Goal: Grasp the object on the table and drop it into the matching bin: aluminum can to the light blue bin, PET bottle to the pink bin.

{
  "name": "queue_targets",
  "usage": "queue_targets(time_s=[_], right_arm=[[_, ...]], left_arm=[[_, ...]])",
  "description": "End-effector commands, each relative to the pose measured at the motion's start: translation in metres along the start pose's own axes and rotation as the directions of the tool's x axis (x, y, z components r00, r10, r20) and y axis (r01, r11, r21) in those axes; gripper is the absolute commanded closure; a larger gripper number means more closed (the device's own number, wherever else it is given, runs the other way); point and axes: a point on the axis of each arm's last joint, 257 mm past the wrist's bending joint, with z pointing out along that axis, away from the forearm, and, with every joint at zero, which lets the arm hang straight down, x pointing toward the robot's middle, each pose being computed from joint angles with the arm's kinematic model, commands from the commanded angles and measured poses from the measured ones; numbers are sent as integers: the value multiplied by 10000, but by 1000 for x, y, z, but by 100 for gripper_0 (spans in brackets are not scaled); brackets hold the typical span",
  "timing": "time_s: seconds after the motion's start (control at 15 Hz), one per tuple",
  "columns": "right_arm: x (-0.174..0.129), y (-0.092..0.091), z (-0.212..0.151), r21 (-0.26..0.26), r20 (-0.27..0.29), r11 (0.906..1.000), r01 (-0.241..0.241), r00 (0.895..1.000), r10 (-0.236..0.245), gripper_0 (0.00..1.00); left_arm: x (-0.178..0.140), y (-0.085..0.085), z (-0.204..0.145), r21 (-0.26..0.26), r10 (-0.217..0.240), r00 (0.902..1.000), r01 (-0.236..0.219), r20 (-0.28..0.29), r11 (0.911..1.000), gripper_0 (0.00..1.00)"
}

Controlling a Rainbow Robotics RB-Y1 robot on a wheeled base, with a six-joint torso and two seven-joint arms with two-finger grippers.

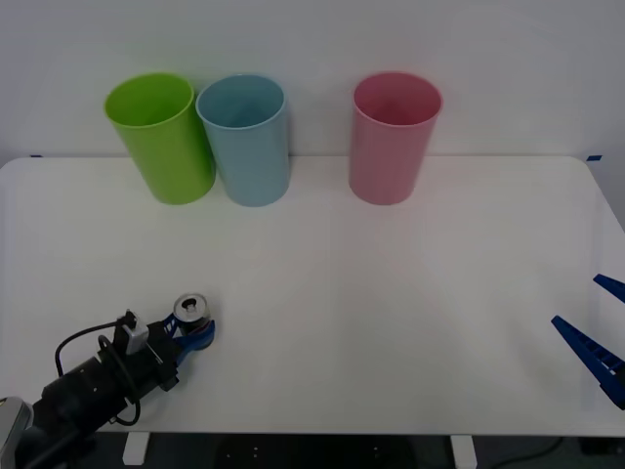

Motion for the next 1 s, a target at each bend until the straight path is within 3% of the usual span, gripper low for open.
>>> queue_targets(time_s=[0.07,0.53,0.73,1.0], right_arm=[[0,0,0,0,0,10000,1,10000,-1,0],[0,0,0,0,0,10000,1,10000,-1,0],[0,0,0,0,0,10000,1,10000,-1,0],[0,0,0,0,0,10000,1,10000,-1,0]], left_arm=[[-4,3,2,-40,-48,9999,48,103,10000,100],[-47,21,12,-248,-144,9935,173,1129,9995,100],[-79,29,13,-344,-239,9820,309,1872,9989,100],[-125,45,18,-418,-867,9648,1001,2482,9941,100]])
